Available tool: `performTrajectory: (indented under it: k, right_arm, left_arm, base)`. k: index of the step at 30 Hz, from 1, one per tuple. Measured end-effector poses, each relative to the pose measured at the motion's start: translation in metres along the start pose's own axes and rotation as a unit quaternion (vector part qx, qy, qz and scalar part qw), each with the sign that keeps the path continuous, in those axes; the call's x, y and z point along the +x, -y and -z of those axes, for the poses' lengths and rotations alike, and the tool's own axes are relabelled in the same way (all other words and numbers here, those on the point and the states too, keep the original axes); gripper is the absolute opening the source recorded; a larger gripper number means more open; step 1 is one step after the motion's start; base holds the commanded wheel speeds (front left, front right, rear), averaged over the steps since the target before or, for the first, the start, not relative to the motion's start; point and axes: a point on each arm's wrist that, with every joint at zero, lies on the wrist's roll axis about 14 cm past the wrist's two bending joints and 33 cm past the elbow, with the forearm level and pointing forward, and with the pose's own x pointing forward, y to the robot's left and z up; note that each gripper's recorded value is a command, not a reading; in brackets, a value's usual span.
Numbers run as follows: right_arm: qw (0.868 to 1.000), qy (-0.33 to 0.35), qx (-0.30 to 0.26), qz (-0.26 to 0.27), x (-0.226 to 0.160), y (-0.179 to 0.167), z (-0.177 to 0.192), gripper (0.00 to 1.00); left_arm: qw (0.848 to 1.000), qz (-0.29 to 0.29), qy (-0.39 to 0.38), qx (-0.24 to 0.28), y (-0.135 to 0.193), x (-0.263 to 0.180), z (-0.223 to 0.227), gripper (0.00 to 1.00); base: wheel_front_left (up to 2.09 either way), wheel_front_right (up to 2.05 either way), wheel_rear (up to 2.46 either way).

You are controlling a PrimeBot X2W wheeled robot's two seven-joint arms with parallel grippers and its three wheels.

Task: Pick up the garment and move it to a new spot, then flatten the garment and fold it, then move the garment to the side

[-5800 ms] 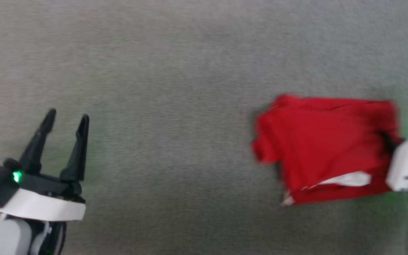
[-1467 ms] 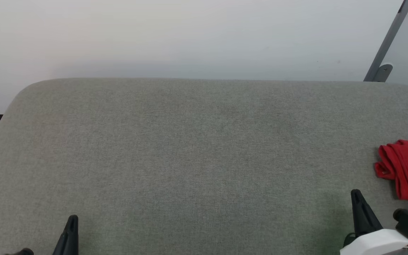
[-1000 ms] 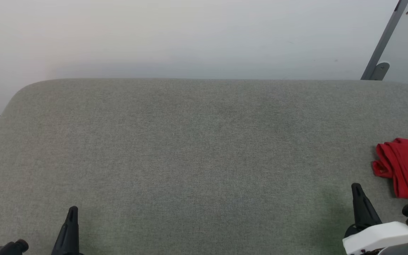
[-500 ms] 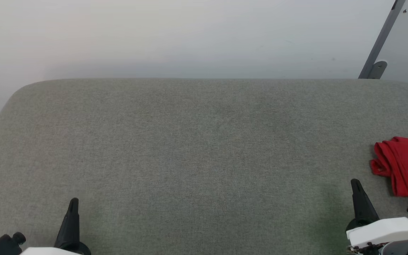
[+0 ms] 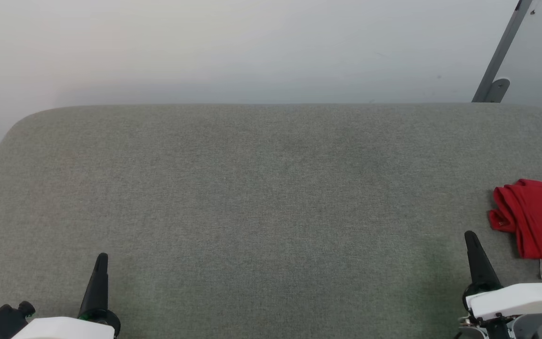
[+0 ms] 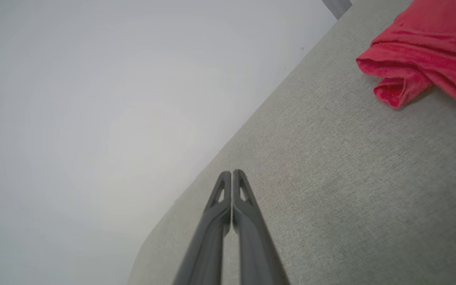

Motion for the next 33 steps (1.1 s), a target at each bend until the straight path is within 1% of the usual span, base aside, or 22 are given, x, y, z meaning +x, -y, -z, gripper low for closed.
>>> performTrajectory:
  k: [12, 16, 33]
  right_arm:
    - [0.998, 0.002, 0.066, -0.004, 0.003, -0.003, -0.003, 0.00]
    - [0.997, 0.004, 0.082, -0.006, 0.003, -0.003, -0.004, 0.00]
    - [0.987, 0.006, 0.161, -0.015, 0.006, -0.008, -0.008, 0.00]
  left_arm:
    - [0.998, 0.002, -0.005, -0.064, 0.006, 0.009, 0.004, 0.00]
    - [0.997, 0.003, -0.007, -0.078, 0.007, 0.011, 0.005, 0.00]
    - [0.988, 0.011, -0.016, -0.153, 0.016, 0.021, 0.010, 0.00]
  base:
    - [0.00, 0.00, 0.00]
    - [0.00, 0.00, 0.00]
    - [0.00, 0.00, 0.00]
